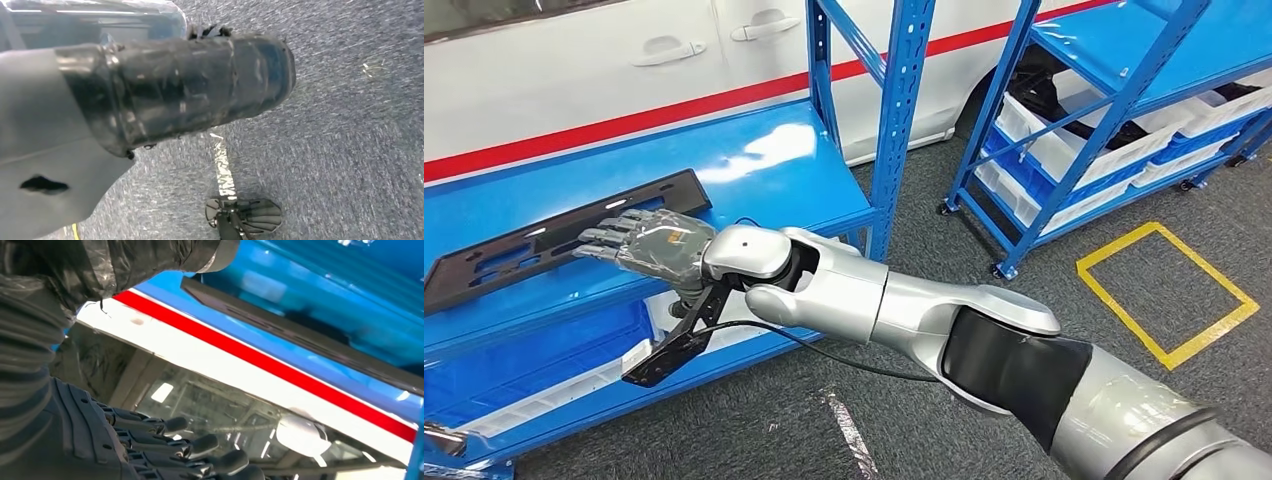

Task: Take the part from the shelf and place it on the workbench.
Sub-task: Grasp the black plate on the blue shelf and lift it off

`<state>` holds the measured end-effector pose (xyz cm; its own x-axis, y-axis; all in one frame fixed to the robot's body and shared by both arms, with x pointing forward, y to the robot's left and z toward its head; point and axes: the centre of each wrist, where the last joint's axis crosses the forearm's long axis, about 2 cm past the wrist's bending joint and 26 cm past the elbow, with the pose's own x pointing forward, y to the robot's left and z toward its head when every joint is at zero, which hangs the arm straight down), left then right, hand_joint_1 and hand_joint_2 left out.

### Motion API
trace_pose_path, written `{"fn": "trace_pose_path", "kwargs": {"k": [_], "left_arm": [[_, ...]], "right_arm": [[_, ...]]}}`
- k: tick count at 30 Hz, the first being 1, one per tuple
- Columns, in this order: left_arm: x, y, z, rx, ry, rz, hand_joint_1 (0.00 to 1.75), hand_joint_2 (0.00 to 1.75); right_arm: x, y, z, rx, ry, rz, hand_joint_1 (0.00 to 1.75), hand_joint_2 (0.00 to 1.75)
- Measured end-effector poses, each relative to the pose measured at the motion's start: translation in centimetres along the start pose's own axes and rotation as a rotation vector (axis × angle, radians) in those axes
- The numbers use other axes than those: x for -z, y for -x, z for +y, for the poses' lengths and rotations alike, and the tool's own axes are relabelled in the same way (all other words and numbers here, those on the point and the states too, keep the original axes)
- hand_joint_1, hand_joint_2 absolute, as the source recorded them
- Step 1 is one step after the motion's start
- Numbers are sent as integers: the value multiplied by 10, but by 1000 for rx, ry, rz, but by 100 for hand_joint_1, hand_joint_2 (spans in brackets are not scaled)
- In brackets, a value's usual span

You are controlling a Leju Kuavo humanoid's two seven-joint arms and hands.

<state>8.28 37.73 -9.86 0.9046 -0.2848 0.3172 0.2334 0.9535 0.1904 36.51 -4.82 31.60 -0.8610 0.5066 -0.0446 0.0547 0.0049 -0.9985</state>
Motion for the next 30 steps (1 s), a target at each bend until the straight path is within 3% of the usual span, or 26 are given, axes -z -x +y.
{"fn": "trace_pose_path", "kwargs": {"k": [14,18,22,26,30], "left_arm": [[1,-4,-1,-6,3,-19,0,0],[1,-4,-1,-6,1,-19,0,0],[1,-6,1,-6,-3,-24,0,0],[1,-6,1,-8,-4,-25,0,0],[1,-5,0,-10,-3,-24,0,0]], "right_arm": [[2,3,2,-9,-5,9,0,175],[3,3,2,8,-14,9,0,0],[5,4,2,90,-33,6,0,0],[6,6,-1,126,-42,9,0,175],[7,7,-2,143,-52,13,0,175]]}}
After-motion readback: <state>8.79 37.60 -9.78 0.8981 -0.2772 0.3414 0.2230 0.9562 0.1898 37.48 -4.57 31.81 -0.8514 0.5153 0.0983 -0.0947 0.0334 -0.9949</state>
